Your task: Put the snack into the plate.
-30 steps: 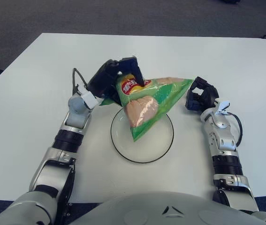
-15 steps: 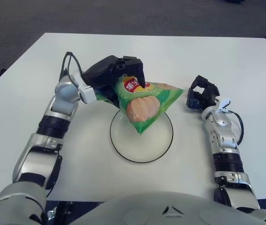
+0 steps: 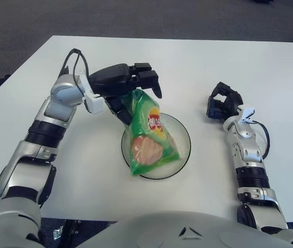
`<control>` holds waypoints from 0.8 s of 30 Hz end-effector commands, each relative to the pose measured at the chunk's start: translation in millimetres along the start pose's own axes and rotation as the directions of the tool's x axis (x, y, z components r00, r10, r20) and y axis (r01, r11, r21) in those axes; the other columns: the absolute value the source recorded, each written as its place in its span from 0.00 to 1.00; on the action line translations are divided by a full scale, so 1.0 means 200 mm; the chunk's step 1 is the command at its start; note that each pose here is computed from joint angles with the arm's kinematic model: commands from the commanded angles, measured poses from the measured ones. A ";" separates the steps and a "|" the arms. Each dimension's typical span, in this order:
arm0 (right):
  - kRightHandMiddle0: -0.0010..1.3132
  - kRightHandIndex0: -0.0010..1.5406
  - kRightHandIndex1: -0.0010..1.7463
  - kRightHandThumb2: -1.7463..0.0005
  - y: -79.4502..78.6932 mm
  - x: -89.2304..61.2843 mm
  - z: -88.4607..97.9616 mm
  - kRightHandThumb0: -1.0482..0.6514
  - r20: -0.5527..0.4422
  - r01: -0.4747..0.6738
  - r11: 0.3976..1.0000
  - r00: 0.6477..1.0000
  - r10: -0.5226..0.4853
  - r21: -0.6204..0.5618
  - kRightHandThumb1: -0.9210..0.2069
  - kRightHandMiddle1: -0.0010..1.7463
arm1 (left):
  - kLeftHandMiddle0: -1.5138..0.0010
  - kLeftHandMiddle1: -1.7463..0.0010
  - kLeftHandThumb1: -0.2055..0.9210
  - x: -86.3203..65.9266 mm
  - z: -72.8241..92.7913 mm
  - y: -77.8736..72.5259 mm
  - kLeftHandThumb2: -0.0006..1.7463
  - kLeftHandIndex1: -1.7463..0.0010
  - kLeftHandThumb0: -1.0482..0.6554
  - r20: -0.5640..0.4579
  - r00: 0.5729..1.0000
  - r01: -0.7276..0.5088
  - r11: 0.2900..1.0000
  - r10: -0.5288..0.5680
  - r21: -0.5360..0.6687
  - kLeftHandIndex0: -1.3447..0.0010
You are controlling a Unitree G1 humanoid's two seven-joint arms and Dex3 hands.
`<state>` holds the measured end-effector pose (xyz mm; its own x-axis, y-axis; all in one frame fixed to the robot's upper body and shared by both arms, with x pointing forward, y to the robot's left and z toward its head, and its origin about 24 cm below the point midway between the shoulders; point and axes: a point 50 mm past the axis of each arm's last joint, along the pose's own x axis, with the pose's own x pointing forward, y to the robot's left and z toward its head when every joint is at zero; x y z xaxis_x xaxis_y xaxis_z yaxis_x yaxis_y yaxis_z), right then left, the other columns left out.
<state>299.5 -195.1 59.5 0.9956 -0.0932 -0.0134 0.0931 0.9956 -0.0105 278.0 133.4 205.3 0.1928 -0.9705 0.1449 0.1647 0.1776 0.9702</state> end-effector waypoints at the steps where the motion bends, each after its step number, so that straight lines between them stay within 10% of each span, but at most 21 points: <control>1: 0.53 0.84 1.00 0.18 -0.04 -0.06 -0.18 0.31 -0.176 0.026 0.999 0.984 -0.033 -0.042 0.62 1.00 | 0.93 0.52 0.74 0.01 0.01 0.02 0.44 0.29 0.14 0.012 0.999 0.033 0.999 -0.033 0.020 1.00; 24: 0.52 0.85 1.00 0.19 -0.04 -0.05 -0.19 0.31 -0.192 0.021 0.997 0.981 -0.036 -0.077 0.61 1.00 | 0.97 0.60 0.76 0.04 0.01 0.03 0.38 0.43 0.09 0.097 0.988 0.118 0.993 -0.119 0.012 1.00</control>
<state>302.3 -196.9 59.5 0.9944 -0.1043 -0.0155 0.1036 0.9936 -0.0448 277.0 128.1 208.6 0.0997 -0.9930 0.0630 0.2001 0.0820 0.9763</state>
